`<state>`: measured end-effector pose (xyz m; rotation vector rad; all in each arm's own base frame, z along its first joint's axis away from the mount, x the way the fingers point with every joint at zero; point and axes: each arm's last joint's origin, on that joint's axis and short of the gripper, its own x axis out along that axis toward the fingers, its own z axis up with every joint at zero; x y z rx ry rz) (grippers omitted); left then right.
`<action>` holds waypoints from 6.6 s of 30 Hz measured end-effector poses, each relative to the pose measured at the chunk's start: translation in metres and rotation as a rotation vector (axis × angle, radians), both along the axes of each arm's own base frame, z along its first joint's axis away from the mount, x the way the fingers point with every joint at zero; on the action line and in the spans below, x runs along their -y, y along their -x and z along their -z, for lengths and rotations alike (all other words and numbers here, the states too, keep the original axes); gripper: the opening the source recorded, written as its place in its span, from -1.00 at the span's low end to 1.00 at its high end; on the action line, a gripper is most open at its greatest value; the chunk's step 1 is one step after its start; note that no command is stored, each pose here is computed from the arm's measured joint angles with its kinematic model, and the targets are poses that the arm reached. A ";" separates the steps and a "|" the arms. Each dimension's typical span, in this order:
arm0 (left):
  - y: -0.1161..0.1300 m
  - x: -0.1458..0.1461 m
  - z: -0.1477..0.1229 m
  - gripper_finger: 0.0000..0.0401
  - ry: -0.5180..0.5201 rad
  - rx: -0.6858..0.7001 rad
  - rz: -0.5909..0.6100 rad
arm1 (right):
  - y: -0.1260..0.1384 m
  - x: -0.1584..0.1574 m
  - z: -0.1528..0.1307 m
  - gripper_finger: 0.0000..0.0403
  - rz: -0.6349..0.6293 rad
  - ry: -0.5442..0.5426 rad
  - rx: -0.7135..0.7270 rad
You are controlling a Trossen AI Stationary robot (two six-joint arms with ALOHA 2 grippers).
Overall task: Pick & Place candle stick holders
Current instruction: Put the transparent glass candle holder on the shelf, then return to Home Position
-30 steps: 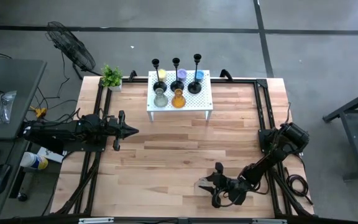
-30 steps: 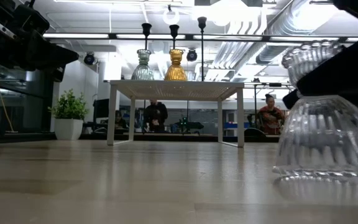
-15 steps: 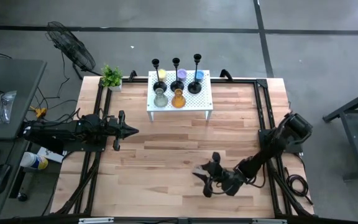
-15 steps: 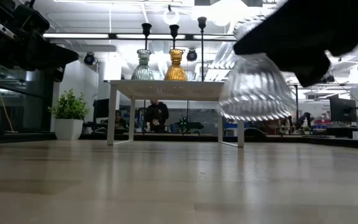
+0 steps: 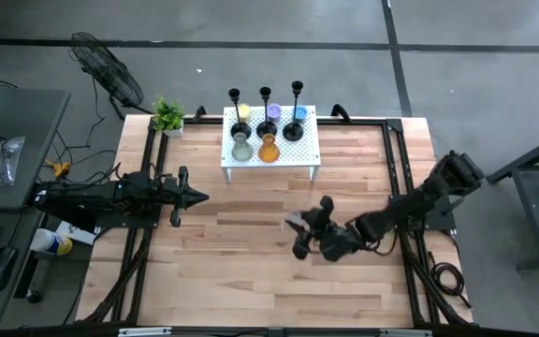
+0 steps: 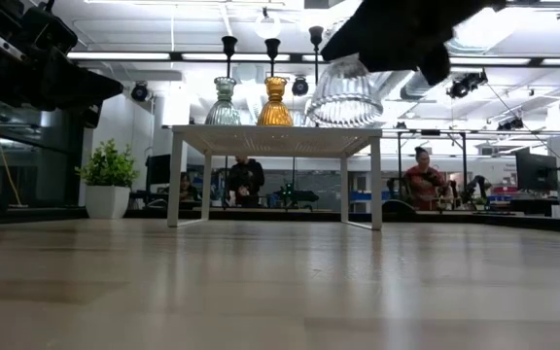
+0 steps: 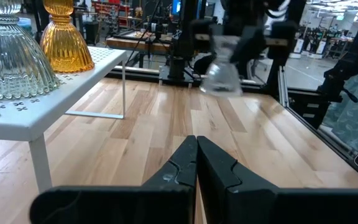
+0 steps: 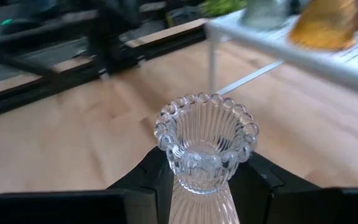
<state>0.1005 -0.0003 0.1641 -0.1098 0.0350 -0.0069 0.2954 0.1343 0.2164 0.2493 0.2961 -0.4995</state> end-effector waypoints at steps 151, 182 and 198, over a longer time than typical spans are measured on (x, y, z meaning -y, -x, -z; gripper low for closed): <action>0.000 0.000 0.000 -1.00 0.000 0.000 0.000 | 0.166 0.099 0.033 0.29 -0.366 -0.222 0.202; 0.000 0.000 0.000 -1.00 0.000 0.000 0.000 | 0.191 0.122 0.047 0.29 -0.442 -0.120 0.399; 0.000 0.000 0.000 -1.00 0.000 0.000 0.000 | 0.197 0.132 0.050 0.29 -0.463 -0.133 0.394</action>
